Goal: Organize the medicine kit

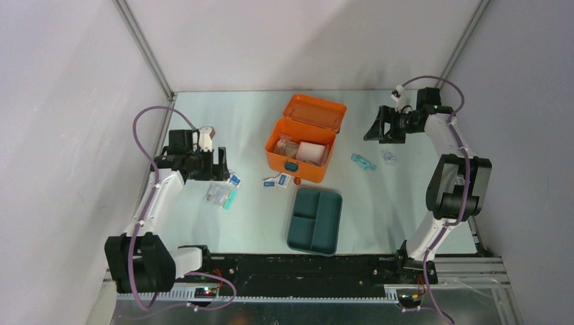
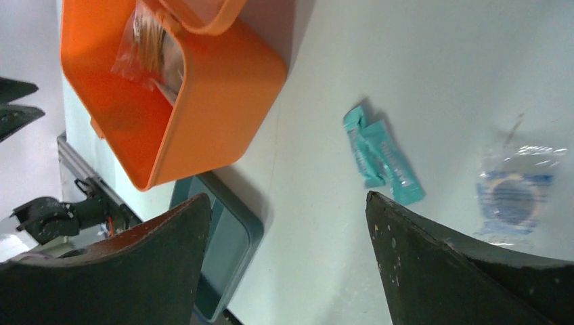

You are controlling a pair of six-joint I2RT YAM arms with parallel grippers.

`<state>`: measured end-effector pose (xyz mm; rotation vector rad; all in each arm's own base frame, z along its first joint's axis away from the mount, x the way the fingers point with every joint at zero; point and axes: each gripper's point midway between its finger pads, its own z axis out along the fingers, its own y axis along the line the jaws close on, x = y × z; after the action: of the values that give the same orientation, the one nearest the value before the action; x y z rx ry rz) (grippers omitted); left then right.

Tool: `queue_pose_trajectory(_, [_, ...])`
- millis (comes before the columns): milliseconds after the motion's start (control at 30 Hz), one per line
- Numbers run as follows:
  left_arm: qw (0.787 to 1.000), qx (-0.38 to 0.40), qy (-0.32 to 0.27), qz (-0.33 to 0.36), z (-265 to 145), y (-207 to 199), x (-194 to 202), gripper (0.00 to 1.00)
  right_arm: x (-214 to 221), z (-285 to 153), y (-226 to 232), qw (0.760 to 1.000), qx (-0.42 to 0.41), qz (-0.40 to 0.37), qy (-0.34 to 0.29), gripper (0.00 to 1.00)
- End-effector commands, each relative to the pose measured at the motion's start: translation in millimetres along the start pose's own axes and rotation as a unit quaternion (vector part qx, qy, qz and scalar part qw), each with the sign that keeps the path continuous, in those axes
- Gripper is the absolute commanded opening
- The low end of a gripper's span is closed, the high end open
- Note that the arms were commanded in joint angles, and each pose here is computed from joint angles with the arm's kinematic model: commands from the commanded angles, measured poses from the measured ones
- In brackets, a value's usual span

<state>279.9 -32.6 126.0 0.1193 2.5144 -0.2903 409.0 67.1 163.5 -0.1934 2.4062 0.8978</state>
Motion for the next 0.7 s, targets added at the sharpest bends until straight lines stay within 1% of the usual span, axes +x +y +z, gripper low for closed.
queue_pose_trajectory(0, [0.999, -0.019, -0.027, 0.010, -7.0, 6.0, -14.4, 0.90, -15.7, -3.0, 18.2, 0.999, -0.013, -0.005, -0.033, 0.87])
queue_pose_trajectory(67, [0.999, -0.021, -0.025, 0.014, -6.6, 7.5, -12.9, 0.90, -11.6, -0.1, 11.4, 1.000, -0.002, 0.007, -0.026, 0.87])
queue_pose_trajectory(200, [0.999, -0.040, -0.004, 0.019, 2.0, 17.4, -8.8, 0.90, 0.1, 6.4, 11.1, 0.999, -0.014, 0.030, -0.014, 0.85])
queue_pose_trajectory(467, [0.994, -0.091, 0.067, 0.001, 28.9, 47.0, 10.8, 0.89, 7.2, 6.6, 28.1, 0.999, -0.029, 0.012, -0.012, 0.84])
queue_pose_trajectory(667, [0.990, -0.102, 0.096, -0.005, 40.2, 57.4, 17.3, 0.87, 7.9, 10.2, 36.8, 0.999, -0.047, 0.011, -0.011, 0.84])
